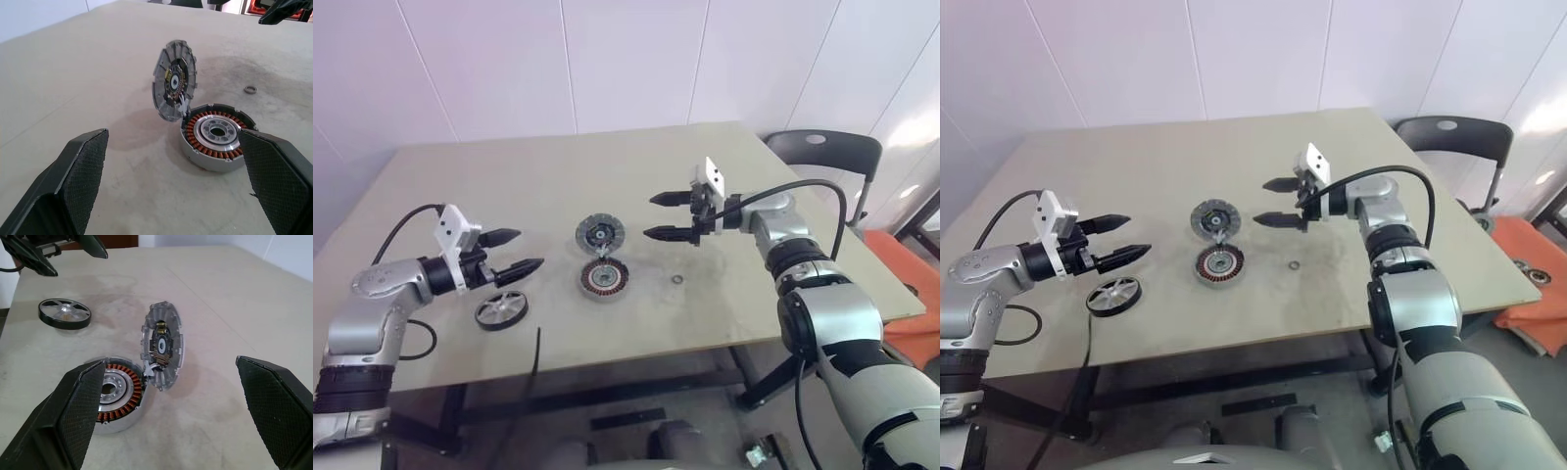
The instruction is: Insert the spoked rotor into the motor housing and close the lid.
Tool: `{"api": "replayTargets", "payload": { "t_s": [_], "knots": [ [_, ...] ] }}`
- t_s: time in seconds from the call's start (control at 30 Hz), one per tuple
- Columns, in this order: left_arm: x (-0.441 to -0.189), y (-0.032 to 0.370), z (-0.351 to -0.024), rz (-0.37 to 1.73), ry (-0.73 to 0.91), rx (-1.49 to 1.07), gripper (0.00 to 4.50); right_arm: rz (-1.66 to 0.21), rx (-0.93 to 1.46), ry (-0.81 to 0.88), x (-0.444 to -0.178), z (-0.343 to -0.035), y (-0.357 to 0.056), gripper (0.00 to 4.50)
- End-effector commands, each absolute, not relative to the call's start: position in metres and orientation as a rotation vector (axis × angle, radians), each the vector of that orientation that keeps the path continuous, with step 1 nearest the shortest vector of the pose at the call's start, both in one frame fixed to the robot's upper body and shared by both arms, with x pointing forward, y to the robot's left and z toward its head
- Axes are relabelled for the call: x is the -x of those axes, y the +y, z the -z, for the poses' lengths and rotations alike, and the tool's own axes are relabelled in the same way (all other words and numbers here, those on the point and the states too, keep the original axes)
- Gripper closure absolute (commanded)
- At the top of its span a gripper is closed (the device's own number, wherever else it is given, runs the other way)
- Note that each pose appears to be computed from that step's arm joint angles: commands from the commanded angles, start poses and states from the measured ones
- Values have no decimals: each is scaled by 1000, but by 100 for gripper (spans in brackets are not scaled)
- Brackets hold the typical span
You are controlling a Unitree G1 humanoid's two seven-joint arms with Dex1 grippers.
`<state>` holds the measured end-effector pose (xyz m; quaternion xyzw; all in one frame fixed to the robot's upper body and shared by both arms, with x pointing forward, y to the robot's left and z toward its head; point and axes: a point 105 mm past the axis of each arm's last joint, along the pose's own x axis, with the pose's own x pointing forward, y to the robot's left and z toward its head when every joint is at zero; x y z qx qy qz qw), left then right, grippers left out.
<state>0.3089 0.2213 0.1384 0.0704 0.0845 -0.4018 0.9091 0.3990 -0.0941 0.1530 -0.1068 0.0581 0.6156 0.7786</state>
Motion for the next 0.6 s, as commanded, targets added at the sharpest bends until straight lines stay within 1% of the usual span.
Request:
{"api": "replayTargets", "payload": {
  "t_s": [0.03, 0.23, 0.6],
  "knots": [
    [-307, 221, -155, 822, 117, -156, 0, -1341, 257, 69, -402, -171, -88, 1],
    [-306, 221, -156, 823, 115, -150, 0, -1368, 271, 71, -398, -167, -89, 1],
    [-311, 219, -154, 833, 114, -146, 0, -1330, 302, 82, -400, -165, -101, 1]
  ]
}}
